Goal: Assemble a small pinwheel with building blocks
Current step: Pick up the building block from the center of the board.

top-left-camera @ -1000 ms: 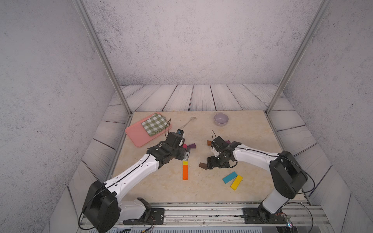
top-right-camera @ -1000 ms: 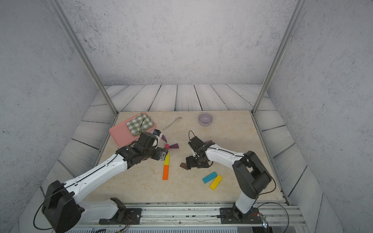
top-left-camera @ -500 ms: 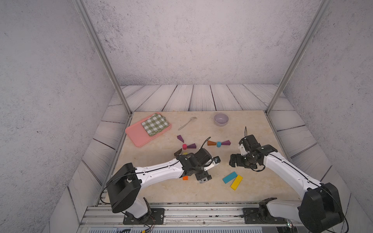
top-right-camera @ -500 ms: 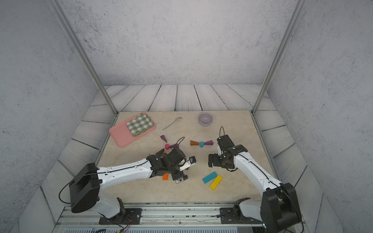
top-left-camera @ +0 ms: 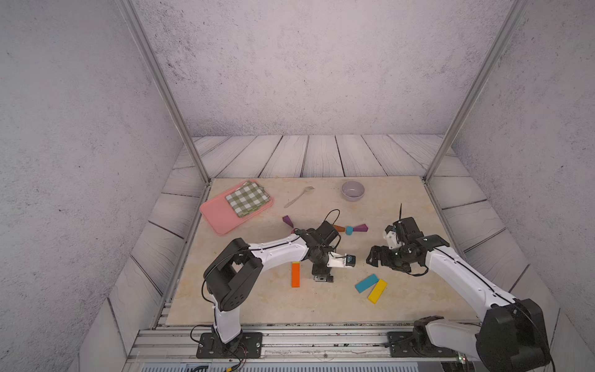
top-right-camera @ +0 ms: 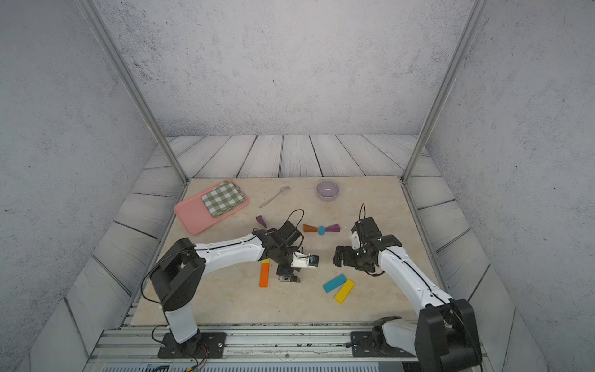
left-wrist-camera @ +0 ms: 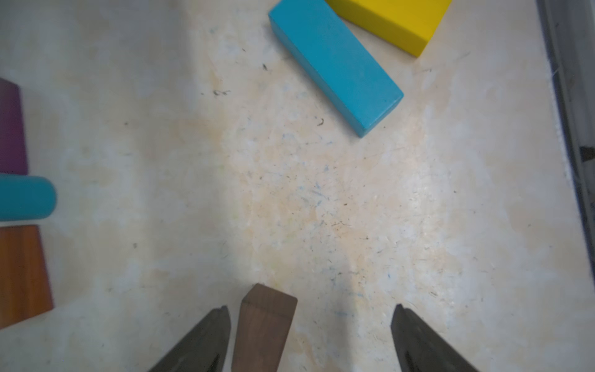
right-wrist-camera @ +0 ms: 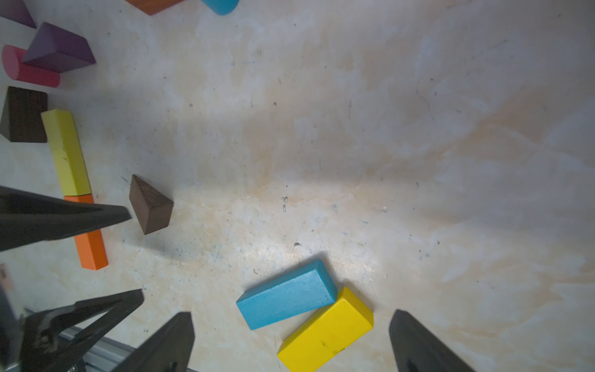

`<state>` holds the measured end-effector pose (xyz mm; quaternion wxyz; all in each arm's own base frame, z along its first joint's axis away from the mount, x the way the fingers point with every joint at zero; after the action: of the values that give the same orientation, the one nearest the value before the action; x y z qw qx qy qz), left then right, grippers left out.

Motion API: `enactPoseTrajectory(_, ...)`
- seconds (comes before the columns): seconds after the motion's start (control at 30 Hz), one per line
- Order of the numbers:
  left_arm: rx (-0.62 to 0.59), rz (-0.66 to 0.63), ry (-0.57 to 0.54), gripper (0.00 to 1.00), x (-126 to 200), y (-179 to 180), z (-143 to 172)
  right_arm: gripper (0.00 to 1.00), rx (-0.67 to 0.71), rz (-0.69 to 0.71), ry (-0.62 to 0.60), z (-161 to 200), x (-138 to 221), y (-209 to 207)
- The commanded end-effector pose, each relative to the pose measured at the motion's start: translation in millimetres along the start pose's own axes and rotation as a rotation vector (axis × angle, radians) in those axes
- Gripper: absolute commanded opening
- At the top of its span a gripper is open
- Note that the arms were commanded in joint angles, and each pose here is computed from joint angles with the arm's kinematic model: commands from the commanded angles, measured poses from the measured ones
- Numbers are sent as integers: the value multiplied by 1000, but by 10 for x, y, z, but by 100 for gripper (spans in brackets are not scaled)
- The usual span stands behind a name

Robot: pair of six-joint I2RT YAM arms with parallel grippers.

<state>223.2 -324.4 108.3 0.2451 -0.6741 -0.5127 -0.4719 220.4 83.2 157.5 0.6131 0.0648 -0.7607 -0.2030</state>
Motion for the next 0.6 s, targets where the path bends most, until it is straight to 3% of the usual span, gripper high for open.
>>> enactPoseTrajectory(0.0, 3, 58, 20, 80, -50, 64, 75, 99, 14, -38, -10, 15, 49, 16)
enactPoseTrajectory(0.07, 24, 74, 24, 74, -75, 108, 114, 99, 13, -39, -11, 10, 50, 14)
enactPoseTrajectory(0.4, 78, 66, 78, 69, -201, 170, 245, 99, 3, -43, -9, -6, -4, -13)
enactPoseTrajectory(0.57, 128, 74, 83, 52, -217, 235, 245, 99, 1, -47, -7, -13, -34, -19)
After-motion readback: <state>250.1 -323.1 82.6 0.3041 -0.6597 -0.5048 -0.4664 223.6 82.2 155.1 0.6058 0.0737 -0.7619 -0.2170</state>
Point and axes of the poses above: each gripper's point midway between its finger pads, its own x axis back along the fingers, its own y axis along the line the jaws close on, z = x × y, the point moved 7 cm from there along x, back along the fingers, and after that the axes turned 9 degrees about -x, right-handed, at the moved point
